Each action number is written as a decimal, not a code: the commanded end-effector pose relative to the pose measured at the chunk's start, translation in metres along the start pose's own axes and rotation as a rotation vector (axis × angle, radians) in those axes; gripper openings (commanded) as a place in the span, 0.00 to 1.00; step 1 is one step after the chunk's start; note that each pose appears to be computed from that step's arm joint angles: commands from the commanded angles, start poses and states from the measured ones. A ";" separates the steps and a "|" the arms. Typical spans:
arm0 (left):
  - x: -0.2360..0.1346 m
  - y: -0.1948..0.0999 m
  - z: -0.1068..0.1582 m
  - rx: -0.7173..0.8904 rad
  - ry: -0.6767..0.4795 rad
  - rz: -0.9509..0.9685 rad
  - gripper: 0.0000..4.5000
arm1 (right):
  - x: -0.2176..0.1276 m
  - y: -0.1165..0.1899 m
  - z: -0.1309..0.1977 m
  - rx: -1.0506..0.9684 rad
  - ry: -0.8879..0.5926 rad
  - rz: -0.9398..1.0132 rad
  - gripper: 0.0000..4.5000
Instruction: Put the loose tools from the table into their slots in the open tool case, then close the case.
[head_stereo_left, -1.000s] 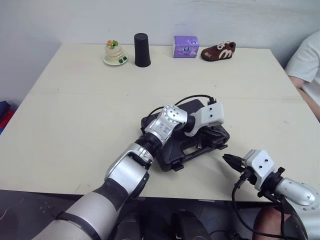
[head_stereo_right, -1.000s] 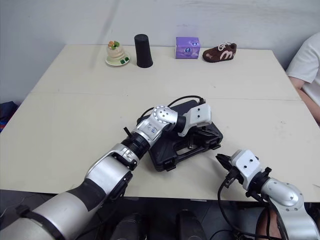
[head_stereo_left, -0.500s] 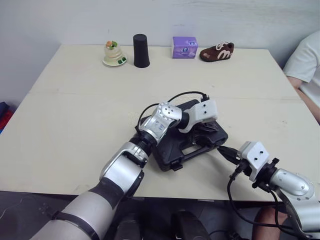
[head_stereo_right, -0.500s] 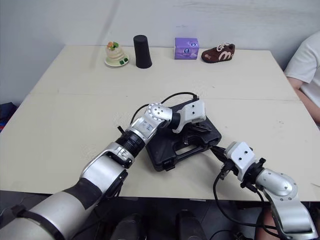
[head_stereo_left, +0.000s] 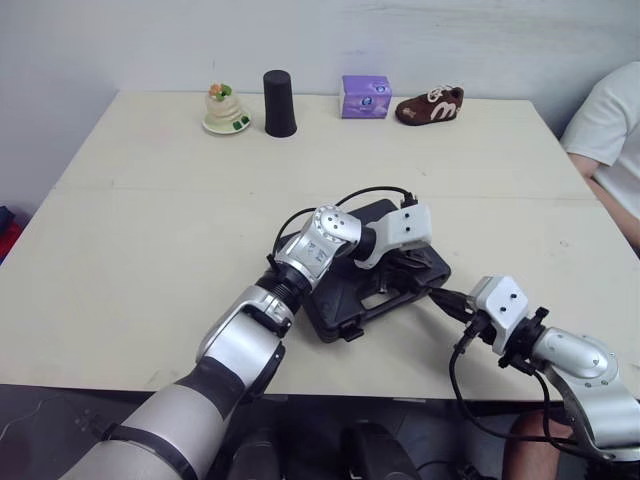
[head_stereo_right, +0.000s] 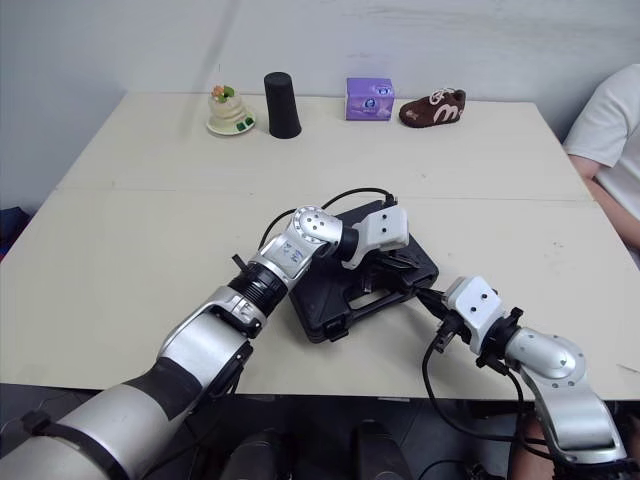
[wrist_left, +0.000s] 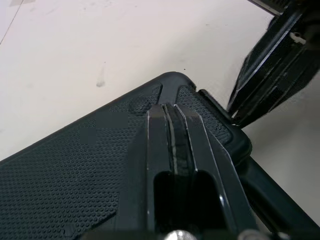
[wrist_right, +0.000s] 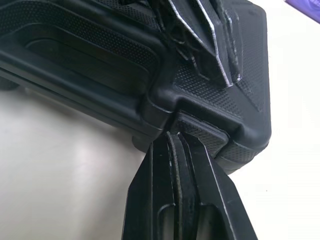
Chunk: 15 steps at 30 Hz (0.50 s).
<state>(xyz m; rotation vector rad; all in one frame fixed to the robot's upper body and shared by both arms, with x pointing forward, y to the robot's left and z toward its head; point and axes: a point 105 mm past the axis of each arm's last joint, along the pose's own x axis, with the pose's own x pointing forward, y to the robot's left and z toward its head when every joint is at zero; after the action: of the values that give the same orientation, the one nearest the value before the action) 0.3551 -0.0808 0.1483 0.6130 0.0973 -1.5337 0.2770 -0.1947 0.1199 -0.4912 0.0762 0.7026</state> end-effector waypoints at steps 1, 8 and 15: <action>0.007 -0.026 -0.056 -0.111 0.194 -0.090 0.01 | -0.002 -0.014 0.015 -0.056 -0.042 -0.018 0.00; 0.001 -0.019 -0.061 -0.128 0.188 -0.036 0.01 | 0.000 -0.009 0.014 -0.041 -0.033 0.035 0.00; -0.046 -0.005 0.024 0.066 -0.325 -0.023 0.01 | -0.010 0.013 0.016 -0.022 -0.019 0.124 0.00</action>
<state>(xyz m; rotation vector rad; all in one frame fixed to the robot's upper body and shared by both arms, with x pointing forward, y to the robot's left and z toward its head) 0.3468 -0.0508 0.1591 0.4366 -0.0589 -1.6057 0.2641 -0.1887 0.1185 -0.4969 0.1206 0.8076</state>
